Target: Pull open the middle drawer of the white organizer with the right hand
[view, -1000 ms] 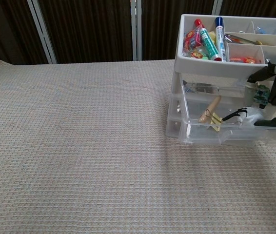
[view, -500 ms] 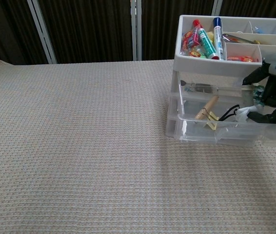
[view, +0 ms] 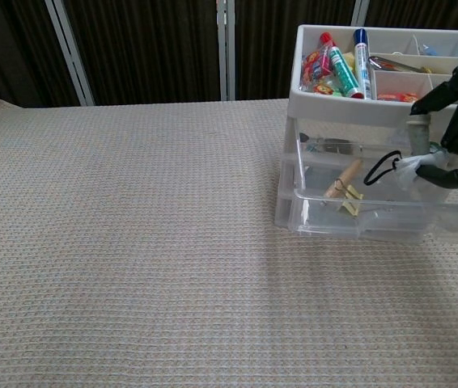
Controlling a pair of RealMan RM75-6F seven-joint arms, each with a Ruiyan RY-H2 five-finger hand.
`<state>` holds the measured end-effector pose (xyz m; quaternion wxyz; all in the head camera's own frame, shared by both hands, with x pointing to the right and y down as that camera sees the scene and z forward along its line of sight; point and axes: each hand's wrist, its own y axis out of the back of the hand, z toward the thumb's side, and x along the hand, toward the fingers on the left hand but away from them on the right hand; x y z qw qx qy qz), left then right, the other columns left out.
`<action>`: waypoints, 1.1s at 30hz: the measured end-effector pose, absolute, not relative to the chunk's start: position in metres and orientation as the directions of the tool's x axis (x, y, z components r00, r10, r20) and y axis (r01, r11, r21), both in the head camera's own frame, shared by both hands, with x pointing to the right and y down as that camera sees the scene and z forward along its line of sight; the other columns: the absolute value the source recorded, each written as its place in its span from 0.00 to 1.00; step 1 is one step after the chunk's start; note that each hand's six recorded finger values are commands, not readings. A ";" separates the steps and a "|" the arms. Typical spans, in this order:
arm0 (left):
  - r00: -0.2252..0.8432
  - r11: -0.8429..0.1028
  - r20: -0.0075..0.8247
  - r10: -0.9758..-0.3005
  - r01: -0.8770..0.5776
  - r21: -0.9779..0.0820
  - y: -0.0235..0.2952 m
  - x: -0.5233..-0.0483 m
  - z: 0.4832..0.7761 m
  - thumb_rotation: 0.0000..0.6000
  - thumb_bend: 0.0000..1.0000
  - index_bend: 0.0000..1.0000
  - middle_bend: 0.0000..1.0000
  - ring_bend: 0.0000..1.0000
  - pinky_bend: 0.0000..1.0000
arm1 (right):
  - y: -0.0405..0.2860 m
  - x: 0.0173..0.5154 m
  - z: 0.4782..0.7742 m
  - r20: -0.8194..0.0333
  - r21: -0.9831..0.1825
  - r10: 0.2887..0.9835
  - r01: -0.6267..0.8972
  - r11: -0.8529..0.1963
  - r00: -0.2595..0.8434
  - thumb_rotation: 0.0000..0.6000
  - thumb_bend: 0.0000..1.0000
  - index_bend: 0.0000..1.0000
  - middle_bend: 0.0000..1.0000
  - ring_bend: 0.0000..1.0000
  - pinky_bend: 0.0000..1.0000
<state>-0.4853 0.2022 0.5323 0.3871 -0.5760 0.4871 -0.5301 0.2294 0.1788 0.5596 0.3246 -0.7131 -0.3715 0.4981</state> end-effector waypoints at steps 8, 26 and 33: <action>-0.037 -0.222 0.230 -0.972 -0.154 -0.963 0.203 -0.485 0.531 1.00 0.04 0.00 0.00 0.00 0.00 | 0.168 0.256 0.528 -0.382 -0.866 0.908 0.278 -0.416 0.172 1.00 0.29 0.64 1.00 1.00 0.68; -0.033 -0.232 0.238 -0.971 -0.137 -0.963 0.204 -0.481 0.534 1.00 0.04 0.00 0.00 0.00 0.00 | 0.147 0.391 0.521 -0.315 -0.916 0.938 0.308 -0.259 -0.147 1.00 0.29 0.61 1.00 1.00 0.68; -0.034 -0.235 0.241 -0.970 -0.132 -0.963 0.203 -0.481 0.536 1.00 0.04 0.00 0.00 0.00 0.00 | 0.152 0.410 0.545 -0.374 -0.892 0.909 0.340 -0.299 -0.183 1.00 0.25 0.55 0.98 1.00 0.67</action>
